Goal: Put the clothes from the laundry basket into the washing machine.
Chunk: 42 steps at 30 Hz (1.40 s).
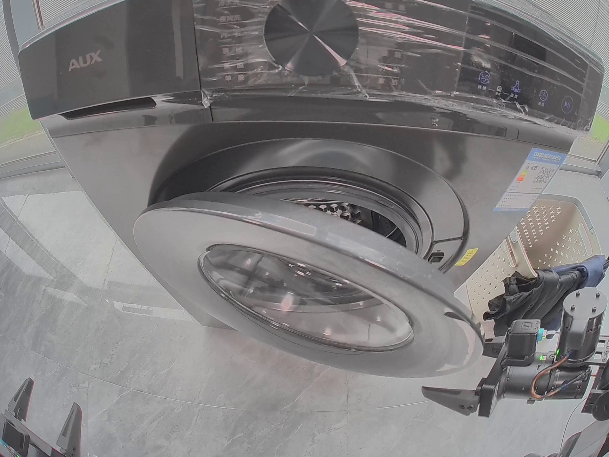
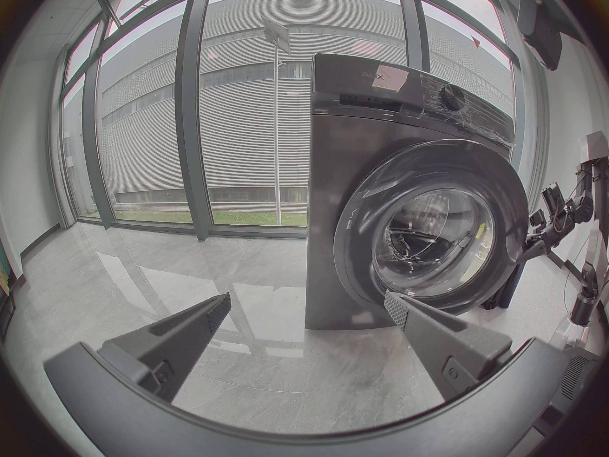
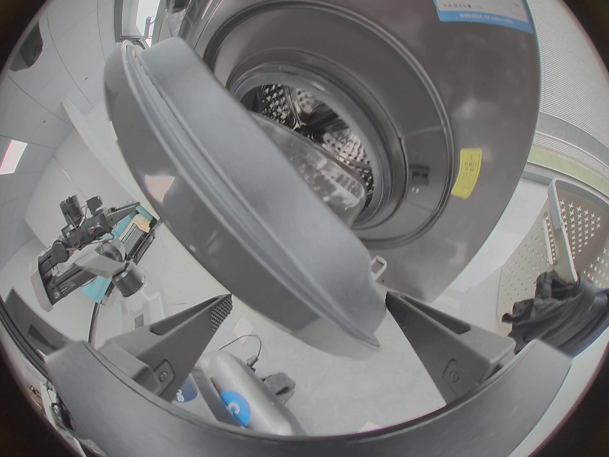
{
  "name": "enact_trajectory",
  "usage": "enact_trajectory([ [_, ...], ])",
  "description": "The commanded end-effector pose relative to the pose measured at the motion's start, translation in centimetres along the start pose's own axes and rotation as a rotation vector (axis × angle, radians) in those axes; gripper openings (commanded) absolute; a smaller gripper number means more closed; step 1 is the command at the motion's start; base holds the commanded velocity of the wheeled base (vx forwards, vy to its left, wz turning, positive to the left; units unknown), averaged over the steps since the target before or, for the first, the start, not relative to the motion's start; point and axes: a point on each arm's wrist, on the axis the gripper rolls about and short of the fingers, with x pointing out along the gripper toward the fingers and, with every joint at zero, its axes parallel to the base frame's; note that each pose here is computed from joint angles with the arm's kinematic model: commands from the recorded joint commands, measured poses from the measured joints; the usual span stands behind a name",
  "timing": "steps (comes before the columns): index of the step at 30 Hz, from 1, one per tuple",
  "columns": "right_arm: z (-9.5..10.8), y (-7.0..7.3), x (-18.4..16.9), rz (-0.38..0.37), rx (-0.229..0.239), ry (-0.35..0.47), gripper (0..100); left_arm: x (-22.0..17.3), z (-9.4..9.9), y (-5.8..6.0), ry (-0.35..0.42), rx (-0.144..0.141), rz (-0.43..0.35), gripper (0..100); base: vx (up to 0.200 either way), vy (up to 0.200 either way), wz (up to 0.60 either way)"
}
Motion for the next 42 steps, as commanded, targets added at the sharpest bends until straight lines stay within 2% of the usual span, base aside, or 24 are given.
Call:
enact_trajectory([
  [1,-0.5,0.3,-0.2,0.02,-0.002,0.018,100,0.0,-0.5,0.0,0.002,0.0,0.001,100,0.0,0.0,0.0],
  [5,0.0,0.4,-0.2,0.04,-0.006,-0.005,100,0.0,-0.5,0.0,0.002,0.0,0.001,100,0.0,0.0,0.0],
  [12,1.1,-0.5,0.7,-0.02,0.005,-0.027,100,0.0,-0.5,0.0,0.002,0.0,0.001,100,0.0,0.0,0.0],
  [17,0.8,-0.4,1.1,-0.012,0.002,-0.019,100,0.0,-0.5,0.0,0.002,0.0,0.001,100,-0.2,0.0,0.0],
  [21,0.7,0.0,1.1,0.007,0.013,-0.012,100,0.0,-0.5,0.0,0.002,0.0,0.001,100,-0.05,0.0,0.0],
  [24,0.2,1.3,0.8,0.071,0.021,0.001,100,0.0,-0.5,0.0,0.002,0.0,0.001,100,0.0,0.0,0.0],
  [27,0.0,1.6,0.3,0.086,0.017,-0.002,100,0.0,-0.5,0.0,0.002,0.0,0.001,100,0.0,0.0,0.0],
  [31,-0.6,1.2,-0.1,0.065,0.025,0.011,100,0.0,-0.5,0.0,0.002,0.0,0.001,100,0.0,0.0,0.0],
  [34,-2.5,0.8,-1.1,0.03,0.034,0.067,100,0.0,-0.5,0.0,0.002,-0.002,0.001,100,0.0,0.0,0.0],
  [36,-3.1,0.4,-1.4,0.007,0.047,0.092,100,0.0,-0.5,0.0,0.002,0.0,0.001,100,0.0,0.0,0.0],
  [37,-3.3,-0.1,-1.4,-0.026,0.061,0.102,100,0.0,-0.5,0.0,0.002,-0.002,0.001,100,0.0,0.0,0.0],
  [38,-3.3,-0.3,-1.4,-0.037,0.062,0.101,100,0.0,-0.5,0.0,0.002,-0.002,0.001,100,0.0,0.0,0.0],
  [40,-3.6,-1.9,-1.3,-0.135,0.054,0.125,100,0.0,-0.5,0.0,0.002,-0.002,0.001,100,0.0,0.0,0.0],
  [42,-3.7,-2.8,-1.2,-0.182,0.051,0.133,100,0.0,-0.5,0.0,0.002,-0.002,0.001,100,0.0,0.0,0.0],
])
